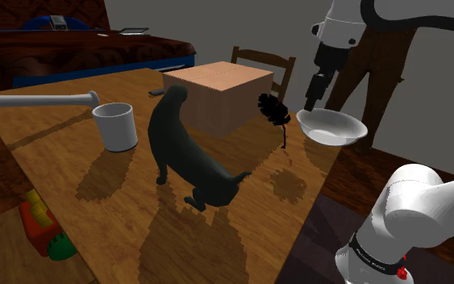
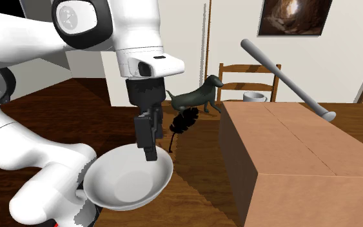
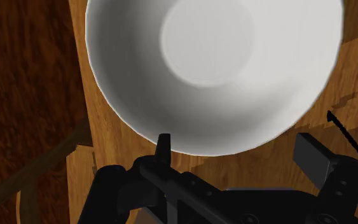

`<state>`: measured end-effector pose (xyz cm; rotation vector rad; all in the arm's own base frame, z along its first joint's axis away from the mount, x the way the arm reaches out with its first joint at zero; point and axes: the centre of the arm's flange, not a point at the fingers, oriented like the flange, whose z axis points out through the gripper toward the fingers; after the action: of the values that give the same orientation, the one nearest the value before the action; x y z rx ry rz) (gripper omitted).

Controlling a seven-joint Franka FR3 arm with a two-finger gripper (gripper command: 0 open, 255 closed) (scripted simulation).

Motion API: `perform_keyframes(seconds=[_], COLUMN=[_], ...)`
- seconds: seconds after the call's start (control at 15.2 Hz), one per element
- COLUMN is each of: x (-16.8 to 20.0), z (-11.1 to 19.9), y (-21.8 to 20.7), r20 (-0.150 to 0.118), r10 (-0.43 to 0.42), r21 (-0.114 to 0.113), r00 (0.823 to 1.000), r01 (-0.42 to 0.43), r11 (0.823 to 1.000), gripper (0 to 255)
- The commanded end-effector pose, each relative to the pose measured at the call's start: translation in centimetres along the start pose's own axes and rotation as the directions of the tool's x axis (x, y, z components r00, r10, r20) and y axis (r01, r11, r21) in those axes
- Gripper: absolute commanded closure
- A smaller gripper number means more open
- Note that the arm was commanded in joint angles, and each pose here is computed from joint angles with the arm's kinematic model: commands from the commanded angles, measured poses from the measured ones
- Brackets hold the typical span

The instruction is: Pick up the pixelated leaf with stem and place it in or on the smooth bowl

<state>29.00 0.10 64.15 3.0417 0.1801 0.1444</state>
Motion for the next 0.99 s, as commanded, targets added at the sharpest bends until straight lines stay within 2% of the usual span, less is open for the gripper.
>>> perform_keyframes(seconds=[0.0, 0.4, 0.79, 0.92], x=[0.0, 3.1, 5.2, 5.3], z=[0.0, -3.2, -6.8, -5.8], y=[0.0, -5.1, -10.4, -10.5], r20=[0.0, -0.062, -0.13, -0.13], r10=[0.0, -0.142, -0.275, -0.275], r21=[0.0, 0.049, 0.088, 0.088], r00=[1.0, 0.988, 0.953, 0.953], r01=[0.0, 0.145, 0.287, 0.287], r11=[1.0, 0.988, 0.954, 0.954], gripper=[0, 0, 0, 0])
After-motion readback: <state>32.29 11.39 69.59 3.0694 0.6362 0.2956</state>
